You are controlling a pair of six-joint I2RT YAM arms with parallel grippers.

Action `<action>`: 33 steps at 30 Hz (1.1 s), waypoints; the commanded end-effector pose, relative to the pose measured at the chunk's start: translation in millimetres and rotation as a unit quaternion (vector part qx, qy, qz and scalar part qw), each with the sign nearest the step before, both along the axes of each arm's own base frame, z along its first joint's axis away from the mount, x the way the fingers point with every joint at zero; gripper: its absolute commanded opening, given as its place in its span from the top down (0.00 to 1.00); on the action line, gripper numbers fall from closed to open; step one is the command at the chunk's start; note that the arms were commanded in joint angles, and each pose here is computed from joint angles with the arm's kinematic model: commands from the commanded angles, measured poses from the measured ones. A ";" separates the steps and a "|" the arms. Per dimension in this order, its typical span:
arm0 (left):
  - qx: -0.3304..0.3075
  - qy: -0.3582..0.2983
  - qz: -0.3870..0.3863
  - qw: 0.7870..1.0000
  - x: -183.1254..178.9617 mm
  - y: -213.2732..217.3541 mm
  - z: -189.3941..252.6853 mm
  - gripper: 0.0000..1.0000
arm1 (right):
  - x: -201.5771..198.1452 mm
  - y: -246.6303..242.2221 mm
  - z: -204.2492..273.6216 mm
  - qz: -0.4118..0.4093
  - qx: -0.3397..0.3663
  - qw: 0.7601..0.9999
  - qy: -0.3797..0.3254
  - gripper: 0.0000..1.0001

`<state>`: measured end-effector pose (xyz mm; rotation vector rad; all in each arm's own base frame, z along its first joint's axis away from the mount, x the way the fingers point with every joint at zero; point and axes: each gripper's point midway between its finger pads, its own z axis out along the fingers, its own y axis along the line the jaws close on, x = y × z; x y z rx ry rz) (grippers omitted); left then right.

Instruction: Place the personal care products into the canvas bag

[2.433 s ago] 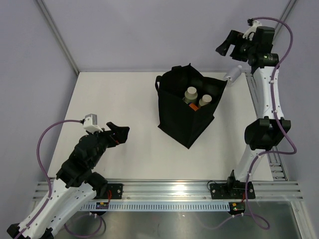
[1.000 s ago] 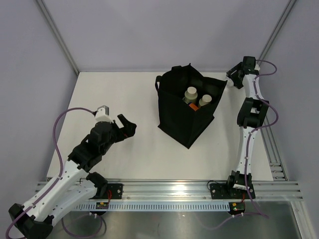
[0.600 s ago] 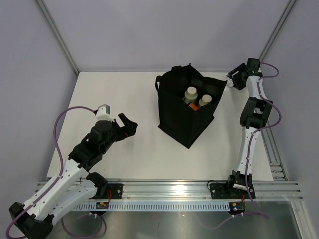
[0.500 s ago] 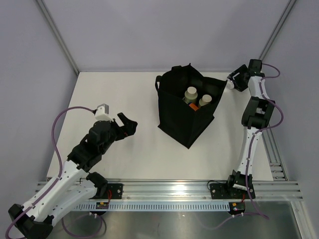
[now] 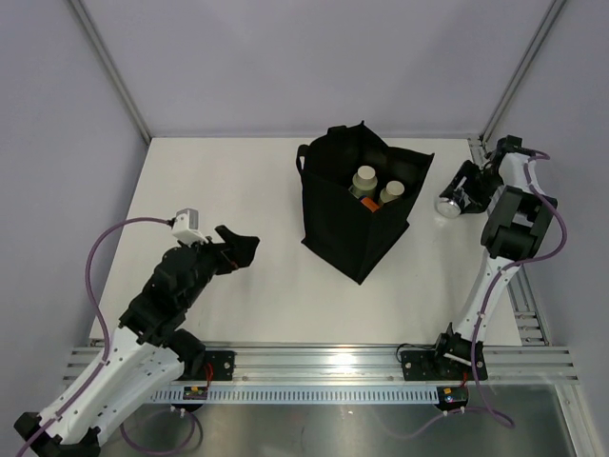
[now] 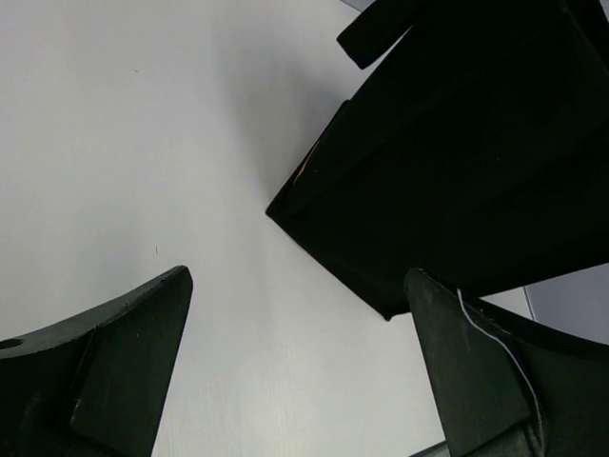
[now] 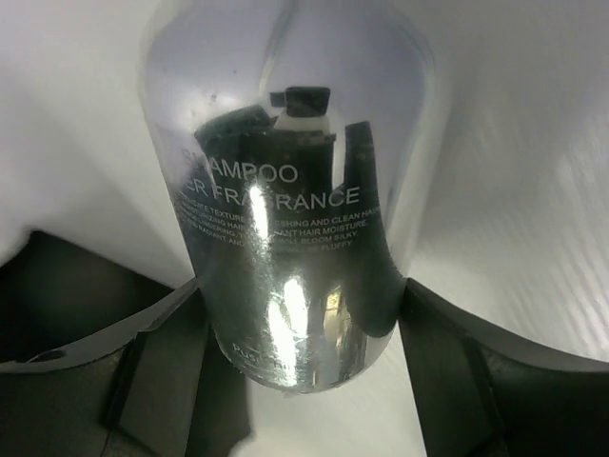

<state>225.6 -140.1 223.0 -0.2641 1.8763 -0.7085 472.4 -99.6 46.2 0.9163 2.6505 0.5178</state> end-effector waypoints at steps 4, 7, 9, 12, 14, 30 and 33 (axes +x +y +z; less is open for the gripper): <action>-0.031 -0.042 -0.008 0.999 -10.9 4.4 18.4 0.01 | -85.2 -19.6 4.2 0.217 -0.135 0.965 0.061 0.34; -0.045 -0.047 0.004 0.998 -19.5 13.4 19.1 0.01 | -95.4 -25.8 1.0 0.237 -0.161 0.956 0.064 0.15; -0.058 -0.055 0.008 0.997 -25.8 18.5 20.8 0.01 | -96.3 -26.3 0.5 0.249 -0.162 0.953 0.062 0.06; -0.073 -0.056 0.013 0.996 -30.9 22.4 18.2 0.01 | -90.2 -30.8 -2.0 0.262 -0.171 0.948 0.057 0.01; -0.076 -0.051 0.016 0.996 -32.6 23.8 14.5 0.01 | -84.6 -33.0 -3.0 0.270 -0.170 0.946 0.057 0.01; -0.085 -0.039 0.011 0.996 -35.5 21.6 9.3 0.01 | -87.4 -2.9 5.1 0.260 -0.063 0.963 -0.021 0.82; -0.088 -0.042 0.013 0.995 -35.9 22.4 10.6 0.01 | -80.3 10.3 37.7 0.206 0.045 0.974 -0.085 0.90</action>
